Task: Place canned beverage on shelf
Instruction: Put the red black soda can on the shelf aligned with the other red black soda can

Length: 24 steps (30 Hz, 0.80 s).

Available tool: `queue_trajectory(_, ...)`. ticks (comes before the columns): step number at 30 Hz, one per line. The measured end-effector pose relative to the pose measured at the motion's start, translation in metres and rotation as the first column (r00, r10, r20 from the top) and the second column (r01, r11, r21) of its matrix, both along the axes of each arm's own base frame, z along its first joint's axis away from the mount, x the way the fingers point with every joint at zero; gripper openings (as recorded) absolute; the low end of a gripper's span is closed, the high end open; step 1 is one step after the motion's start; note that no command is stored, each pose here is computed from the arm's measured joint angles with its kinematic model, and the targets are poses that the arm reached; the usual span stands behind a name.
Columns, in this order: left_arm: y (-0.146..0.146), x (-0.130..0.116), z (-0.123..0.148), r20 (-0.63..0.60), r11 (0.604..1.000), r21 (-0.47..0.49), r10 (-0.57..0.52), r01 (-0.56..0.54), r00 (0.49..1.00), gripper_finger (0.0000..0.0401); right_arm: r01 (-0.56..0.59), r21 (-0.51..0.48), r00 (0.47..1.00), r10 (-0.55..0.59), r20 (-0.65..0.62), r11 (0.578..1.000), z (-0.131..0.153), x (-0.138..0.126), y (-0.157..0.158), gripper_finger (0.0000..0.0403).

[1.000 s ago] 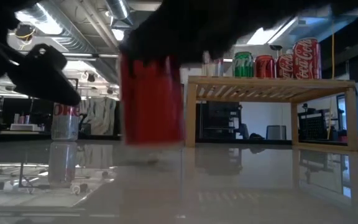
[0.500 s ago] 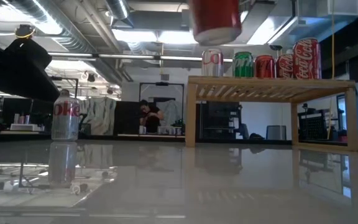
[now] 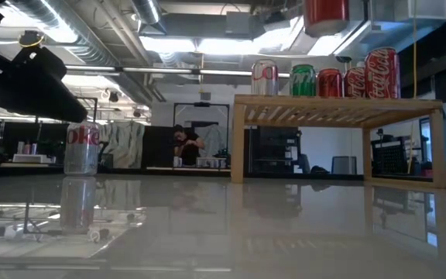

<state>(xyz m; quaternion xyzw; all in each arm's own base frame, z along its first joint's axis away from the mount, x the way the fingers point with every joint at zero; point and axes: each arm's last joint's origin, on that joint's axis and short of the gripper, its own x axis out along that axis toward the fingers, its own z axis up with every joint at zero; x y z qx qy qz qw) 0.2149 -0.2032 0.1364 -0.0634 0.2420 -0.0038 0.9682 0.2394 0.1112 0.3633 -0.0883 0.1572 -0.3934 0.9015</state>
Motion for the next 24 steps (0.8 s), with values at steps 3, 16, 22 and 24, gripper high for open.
queue_trajectory(3,0.0,0.0,0.0,0.001,1.0,0.0,0.002,-0.002,1.0,0.0368,0.079,0.009,0.997,-0.079,-0.004,0.997,0.0,-0.004,-0.019,0.029)
queue_trajectory(16,0.002,0.002,0.0,0.007,1.0,0.005,0.018,-0.018,1.0,0.0368,0.424,0.013,0.905,-0.424,-0.033,0.905,-0.019,-0.014,-0.091,0.029)
queue_trajectory(22,0.002,0.002,0.0,0.008,1.0,0.005,0.022,-0.022,1.0,0.0368,0.534,0.002,0.845,-0.534,-0.039,0.845,-0.035,-0.014,-0.116,0.029)
queue_trajectory(24,0.002,0.002,0.0,0.009,1.0,0.005,0.022,-0.022,1.0,0.0368,0.565,0.0,0.824,-0.565,-0.043,0.825,-0.038,-0.015,-0.124,0.029)
